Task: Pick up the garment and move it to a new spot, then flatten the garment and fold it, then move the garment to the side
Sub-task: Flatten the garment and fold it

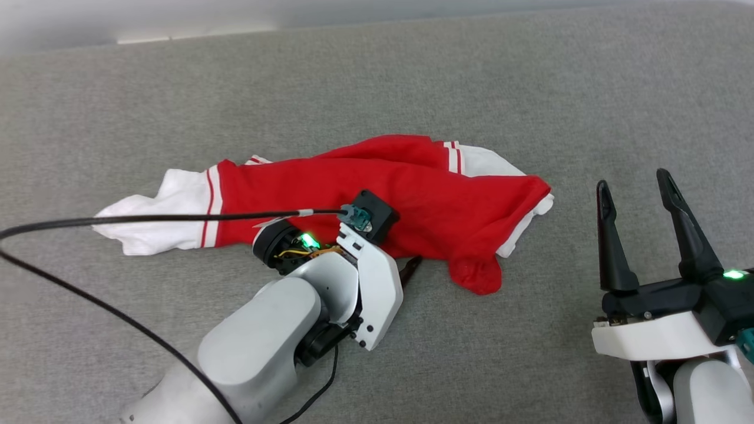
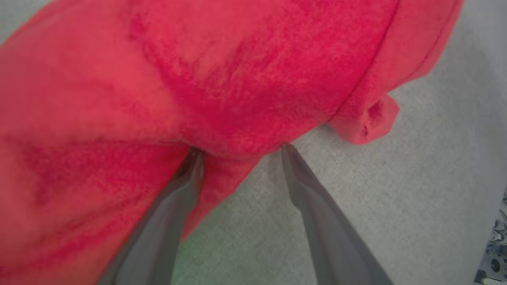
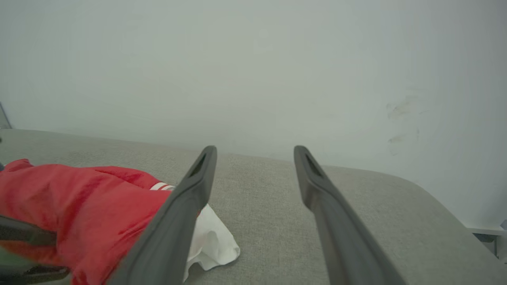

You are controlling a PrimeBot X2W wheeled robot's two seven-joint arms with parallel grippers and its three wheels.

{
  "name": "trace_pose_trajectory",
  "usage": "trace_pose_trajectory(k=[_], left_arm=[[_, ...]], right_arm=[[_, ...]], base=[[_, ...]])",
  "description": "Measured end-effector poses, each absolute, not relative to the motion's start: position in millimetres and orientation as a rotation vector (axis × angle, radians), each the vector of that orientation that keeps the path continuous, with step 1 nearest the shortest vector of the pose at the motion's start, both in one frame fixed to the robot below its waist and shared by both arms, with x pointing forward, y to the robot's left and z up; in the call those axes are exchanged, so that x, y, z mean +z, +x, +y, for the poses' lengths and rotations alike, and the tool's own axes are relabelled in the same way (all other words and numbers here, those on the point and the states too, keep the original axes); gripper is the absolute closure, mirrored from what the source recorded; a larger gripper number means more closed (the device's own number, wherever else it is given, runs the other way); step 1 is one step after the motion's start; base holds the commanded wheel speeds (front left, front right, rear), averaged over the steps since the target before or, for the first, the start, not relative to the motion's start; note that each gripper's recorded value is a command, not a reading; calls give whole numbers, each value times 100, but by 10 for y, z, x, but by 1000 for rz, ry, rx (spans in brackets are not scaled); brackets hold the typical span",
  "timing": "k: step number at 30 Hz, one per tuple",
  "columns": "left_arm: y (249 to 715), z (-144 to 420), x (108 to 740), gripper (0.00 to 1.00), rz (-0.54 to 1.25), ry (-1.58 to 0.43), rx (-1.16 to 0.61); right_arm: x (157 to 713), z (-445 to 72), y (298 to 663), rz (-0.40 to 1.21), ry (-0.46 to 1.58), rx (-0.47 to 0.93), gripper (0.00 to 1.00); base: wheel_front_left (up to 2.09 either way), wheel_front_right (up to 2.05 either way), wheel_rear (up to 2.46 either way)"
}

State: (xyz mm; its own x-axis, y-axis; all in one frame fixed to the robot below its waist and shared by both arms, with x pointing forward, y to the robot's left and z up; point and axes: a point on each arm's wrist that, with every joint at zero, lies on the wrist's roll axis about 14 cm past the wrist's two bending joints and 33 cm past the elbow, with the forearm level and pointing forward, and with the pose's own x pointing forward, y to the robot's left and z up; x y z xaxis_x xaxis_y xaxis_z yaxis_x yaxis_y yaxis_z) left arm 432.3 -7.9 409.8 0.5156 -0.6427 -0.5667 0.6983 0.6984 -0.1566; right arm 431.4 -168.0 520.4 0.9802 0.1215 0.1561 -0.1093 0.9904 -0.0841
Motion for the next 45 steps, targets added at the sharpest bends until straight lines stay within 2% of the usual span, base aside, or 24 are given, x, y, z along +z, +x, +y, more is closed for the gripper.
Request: trace_pose_trajectory(k=[3,4,5,6,18,29,38,45], left_arm=[[4340,-79,3944,0,685,121,-817],[4300,-77,3803,7,736,152,-846],[4304,-66,3772,66,745,156,-844],[4293,-61,3742,100,754,159,-848],[4266,10,4023,100,603,137,-843],[3724,271,4470,100,523,213,-847],[2845,118,4237,100,690,196,-966],[2546,3,3958,100,800,176,-996]], right_arm=[[5170,-1710,4341,-154,-78,109,0],[5118,-1733,4352,-141,-79,103,0],[5108,-1734,4357,-138,-78,102,0],[5100,-1735,4363,-137,-78,102,0],[5222,-1545,4356,-170,-58,153,0],[5481,-1385,4148,-228,-27,194,0],[5544,-1219,4097,-243,-10,241,0],[5535,-1211,4076,-240,-15,244,0]], base=[[0,0,0],[0,0,0],[0,0,0],[0,0,0],[0,0,0],[0,0,0],[0,0,0],[0,0,0]])
